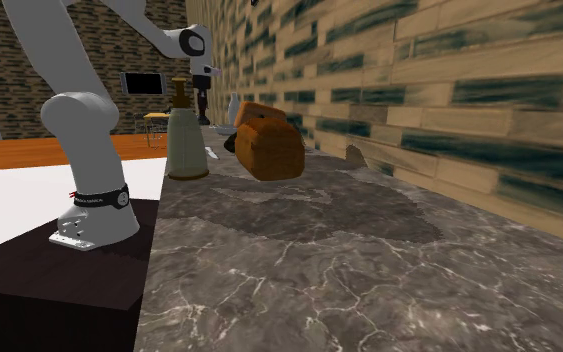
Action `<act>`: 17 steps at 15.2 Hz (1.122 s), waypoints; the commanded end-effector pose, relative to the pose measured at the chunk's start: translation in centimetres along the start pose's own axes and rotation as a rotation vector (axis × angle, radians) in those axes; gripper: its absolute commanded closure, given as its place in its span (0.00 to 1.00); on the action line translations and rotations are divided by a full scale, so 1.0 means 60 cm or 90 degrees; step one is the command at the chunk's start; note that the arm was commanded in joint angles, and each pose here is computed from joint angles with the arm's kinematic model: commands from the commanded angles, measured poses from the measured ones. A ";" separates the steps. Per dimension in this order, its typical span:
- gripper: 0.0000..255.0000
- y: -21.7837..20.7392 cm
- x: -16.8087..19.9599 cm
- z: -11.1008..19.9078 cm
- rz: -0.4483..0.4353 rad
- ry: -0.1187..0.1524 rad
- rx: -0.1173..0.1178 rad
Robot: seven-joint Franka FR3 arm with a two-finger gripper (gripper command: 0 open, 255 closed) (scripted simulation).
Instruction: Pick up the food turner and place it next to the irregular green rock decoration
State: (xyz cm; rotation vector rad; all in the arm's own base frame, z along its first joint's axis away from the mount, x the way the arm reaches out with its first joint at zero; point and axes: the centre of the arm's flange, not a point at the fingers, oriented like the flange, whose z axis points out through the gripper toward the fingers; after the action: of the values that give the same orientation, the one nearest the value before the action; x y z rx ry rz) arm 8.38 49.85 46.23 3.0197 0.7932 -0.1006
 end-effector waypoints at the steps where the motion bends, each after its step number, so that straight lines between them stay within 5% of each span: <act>1: 1.00 0.001 0.001 0.020 0.000 0.000 0.000; 17: 1.00 0.001 0.010 0.160 0.000 0.000 0.000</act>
State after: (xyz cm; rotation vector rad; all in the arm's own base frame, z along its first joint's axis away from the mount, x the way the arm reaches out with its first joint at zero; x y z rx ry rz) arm 8.54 49.78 37.13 3.0199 0.7929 -0.1004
